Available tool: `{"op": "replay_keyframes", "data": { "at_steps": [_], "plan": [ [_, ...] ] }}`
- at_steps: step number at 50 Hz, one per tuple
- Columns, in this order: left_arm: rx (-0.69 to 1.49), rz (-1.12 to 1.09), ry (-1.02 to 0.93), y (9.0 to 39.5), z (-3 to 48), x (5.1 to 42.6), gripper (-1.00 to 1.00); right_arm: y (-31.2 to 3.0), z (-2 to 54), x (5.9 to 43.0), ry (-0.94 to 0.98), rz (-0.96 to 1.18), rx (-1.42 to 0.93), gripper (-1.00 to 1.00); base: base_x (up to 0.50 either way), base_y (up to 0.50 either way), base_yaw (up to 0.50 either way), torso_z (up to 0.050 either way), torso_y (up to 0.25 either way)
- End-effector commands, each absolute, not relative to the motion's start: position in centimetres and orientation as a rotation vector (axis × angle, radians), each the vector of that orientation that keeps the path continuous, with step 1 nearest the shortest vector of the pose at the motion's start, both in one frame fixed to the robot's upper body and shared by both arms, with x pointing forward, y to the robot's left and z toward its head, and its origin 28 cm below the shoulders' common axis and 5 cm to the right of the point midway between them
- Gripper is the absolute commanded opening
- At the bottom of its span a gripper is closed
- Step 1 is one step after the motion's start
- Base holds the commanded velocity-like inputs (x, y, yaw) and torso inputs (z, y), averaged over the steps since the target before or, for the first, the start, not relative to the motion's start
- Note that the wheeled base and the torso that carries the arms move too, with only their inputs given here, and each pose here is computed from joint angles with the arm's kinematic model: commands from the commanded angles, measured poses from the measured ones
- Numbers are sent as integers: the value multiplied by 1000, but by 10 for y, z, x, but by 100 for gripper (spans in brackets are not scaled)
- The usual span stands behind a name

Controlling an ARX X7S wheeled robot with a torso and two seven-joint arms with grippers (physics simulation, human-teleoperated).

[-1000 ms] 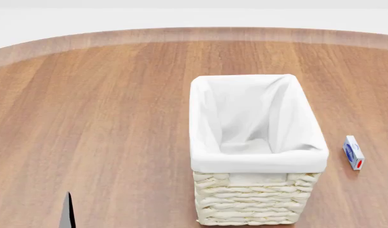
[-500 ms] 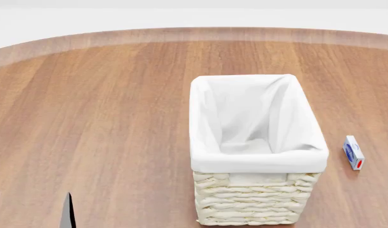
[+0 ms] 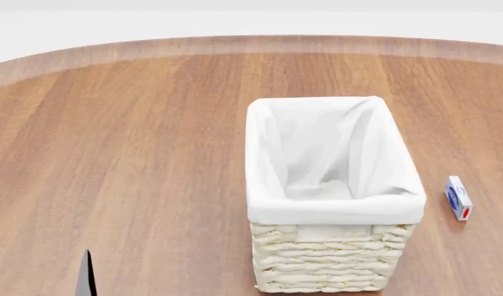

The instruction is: Pick up the alphabet soup and put it in the basket.

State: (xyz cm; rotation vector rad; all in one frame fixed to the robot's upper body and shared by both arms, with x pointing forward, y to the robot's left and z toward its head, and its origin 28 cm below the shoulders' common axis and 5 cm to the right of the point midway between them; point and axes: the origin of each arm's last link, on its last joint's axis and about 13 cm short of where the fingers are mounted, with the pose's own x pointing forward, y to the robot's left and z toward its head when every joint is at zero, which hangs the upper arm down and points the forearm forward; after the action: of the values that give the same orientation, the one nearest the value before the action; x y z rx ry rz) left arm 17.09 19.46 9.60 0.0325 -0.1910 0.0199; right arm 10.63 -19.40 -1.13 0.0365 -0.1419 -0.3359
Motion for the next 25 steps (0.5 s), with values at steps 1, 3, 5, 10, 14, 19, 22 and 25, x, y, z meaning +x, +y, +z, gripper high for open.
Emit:
{"op": "replay_keyframes", "data": {
  "at_steps": [1,3,5,10,14,19,22,25],
  "plan": [
    [29,21,-193,195,97,170,100,-190,48,115,-265,-297,-9,-100,0,0,0,0,0],
    [29,22,-193,195,97,170,100,-189,57,118,-269,-296,-17,-100,0,0,0,0,0],
    [27,20,-193,195,98,170,100,-189,62,119,-274,-294,-18,-100,0,0,0,0,0],
    [26,23,-191,196,97,170,100,-188,78,123,-301,-280,-27,-100,0,0,1,0,0],
    [25,22,-191,196,97,170,100,-186,96,131,-334,-260,-35,-100,0,0,0,0,0],
    [25,22,-190,195,97,170,100,-179,121,153,-382,-203,-59,-100,0,0,0,0,2],
    [27,24,-191,195,97,170,100,-173,135,167,-415,-158,-56,-100,0,0,0,0,0],
    [28,25,-189,196,97,171,100,-168,143,176,-428,-127,-47,-100,0,0,0,0,0]
  ]
}}
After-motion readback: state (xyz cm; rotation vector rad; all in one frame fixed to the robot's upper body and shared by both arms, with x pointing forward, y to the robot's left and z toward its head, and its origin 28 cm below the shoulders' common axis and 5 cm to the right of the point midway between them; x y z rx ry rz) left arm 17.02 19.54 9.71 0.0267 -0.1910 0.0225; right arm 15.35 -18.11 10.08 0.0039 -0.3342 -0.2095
